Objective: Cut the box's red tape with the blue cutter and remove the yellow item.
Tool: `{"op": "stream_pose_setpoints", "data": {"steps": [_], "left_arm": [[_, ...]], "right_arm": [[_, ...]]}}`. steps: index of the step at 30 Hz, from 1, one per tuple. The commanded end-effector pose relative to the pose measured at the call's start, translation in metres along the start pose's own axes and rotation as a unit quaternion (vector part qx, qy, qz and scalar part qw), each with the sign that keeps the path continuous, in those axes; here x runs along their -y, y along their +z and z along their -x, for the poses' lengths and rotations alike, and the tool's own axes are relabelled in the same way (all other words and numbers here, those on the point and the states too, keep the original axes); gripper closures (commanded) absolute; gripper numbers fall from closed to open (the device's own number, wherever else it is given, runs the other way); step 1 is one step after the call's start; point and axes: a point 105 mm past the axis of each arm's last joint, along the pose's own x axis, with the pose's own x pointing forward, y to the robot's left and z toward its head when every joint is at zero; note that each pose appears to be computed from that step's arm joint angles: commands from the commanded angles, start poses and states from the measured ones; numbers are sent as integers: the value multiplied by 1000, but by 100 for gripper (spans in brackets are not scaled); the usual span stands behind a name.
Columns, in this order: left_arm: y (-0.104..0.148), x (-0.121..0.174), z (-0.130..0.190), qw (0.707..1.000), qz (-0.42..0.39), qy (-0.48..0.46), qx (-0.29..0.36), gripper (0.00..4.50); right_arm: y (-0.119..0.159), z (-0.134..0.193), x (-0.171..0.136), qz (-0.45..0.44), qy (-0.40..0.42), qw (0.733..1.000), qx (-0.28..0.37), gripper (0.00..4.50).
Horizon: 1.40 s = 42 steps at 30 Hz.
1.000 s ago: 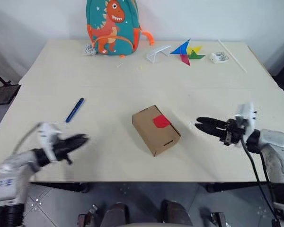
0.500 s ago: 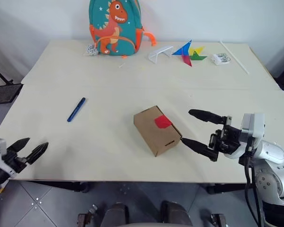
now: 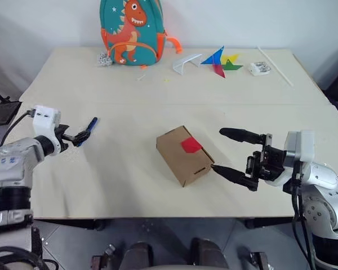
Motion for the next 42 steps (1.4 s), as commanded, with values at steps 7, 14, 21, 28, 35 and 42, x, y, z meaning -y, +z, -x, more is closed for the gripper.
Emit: {"op": "stream_pose_setpoints", "data": {"steps": [7, 14, 21, 28, 35, 42], "left_arm": [[-5, 0, -16, 992, -36, 4, -117, 2], [-18, 5, -16, 988, -31, -10, -148, 88], [-36, 3, -13, 986, -7, -10, -165, 283], [-42, 4, -11, 986, -1, -8, -166, 408], [-17, 12, -13, 994, -52, -45, -90, 408], [12, 80, 47, 895, -308, -323, 16, 408]], "right_arm": [[10, -9, -5, 11, -1, 1000, 23, 0], [13, -9, -6, 15, -7, 999, 27, 0], [16, -8, -3, 25, -15, 999, 27, 0], [16, -5, -2, 27, -19, 999, 25, 0], [14, -4, -2, 26, -23, 999, 20, 0], [11, 10, -3, 20, -29, 999, -16, 0]]}}
